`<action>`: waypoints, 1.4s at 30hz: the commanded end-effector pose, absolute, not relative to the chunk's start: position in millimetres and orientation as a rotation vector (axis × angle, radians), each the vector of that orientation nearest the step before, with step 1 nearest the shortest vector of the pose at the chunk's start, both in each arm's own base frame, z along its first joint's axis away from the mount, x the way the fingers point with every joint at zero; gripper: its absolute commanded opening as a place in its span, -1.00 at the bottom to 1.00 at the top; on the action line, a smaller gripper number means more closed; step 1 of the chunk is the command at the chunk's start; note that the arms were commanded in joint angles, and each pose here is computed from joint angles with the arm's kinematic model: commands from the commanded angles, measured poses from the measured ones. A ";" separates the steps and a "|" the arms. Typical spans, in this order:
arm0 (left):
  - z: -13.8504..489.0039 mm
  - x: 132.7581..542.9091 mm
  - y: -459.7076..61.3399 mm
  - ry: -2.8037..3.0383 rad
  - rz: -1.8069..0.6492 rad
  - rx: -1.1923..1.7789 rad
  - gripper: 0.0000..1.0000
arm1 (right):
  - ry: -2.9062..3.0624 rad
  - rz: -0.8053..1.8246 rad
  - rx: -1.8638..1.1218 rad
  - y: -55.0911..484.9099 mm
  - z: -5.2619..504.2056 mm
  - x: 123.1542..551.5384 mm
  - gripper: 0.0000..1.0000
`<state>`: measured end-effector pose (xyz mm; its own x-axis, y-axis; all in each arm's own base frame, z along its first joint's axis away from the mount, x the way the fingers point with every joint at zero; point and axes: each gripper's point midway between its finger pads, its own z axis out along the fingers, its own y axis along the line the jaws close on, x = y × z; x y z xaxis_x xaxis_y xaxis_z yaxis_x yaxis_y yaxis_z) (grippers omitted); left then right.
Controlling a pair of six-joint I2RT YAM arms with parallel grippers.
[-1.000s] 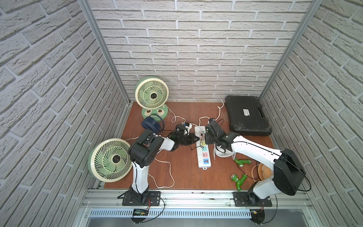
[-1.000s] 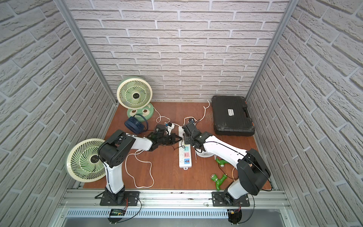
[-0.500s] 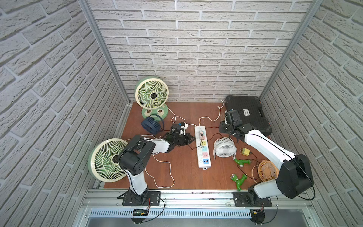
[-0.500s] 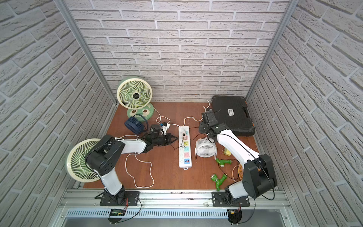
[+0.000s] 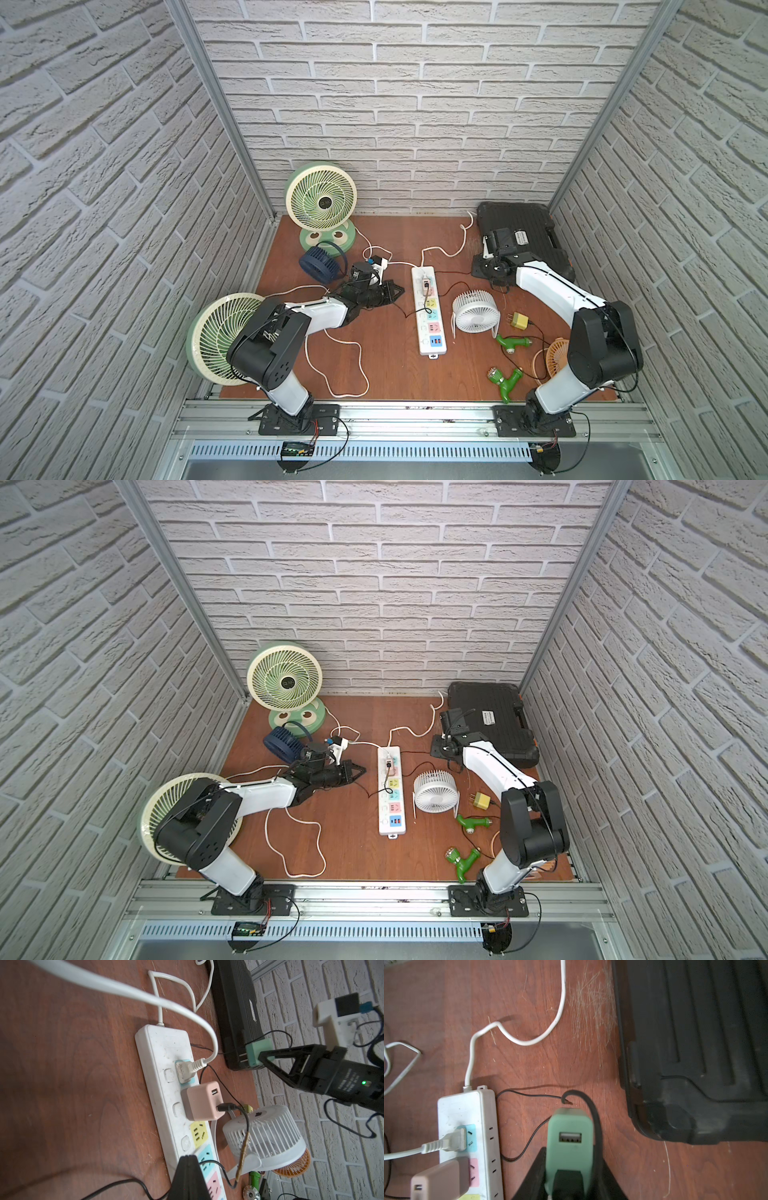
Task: Unplug the desk fan from the power strip
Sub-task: Place the plug at the center of the board, then remove the plug from the socket.
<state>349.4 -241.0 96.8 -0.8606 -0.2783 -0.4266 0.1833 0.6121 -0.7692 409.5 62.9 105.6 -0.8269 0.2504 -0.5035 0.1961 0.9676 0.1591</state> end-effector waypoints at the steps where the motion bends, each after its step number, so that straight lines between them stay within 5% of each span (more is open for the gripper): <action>1: 99.3 348.7 -235.0 2.303 -1.168 -0.059 -1.00 | 2.565 0.161 0.282 68.4 109.0 418.5 -0.69; 12: 100.3 351.9 -233.8 2.300 -1.179 -0.065 -1.00 | 2.629 0.125 0.271 67.4 87.5 417.3 -0.37; 24: 98.7 355.8 -239.1 2.302 -1.204 -0.051 -1.00 | 2.559 0.100 0.179 88.1 131.5 402.1 0.09; 32: 100.3 364.1 -251.6 2.268 -1.292 -0.032 -1.00 | 2.497 0.175 0.001 136.9 160.3 378.8 0.08; 42: 87.9 371.5 -258.1 2.276 -1.325 -0.055 -1.00 | 2.539 0.233 -0.139 188.3 138.5 354.0 -0.01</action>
<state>360.1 -252.0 71.9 -0.8940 -0.2714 -0.3565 0.1552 0.5588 -0.8147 356.4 182.7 146.1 -0.8239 -0.0493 -0.5645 -0.1506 0.9794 0.1343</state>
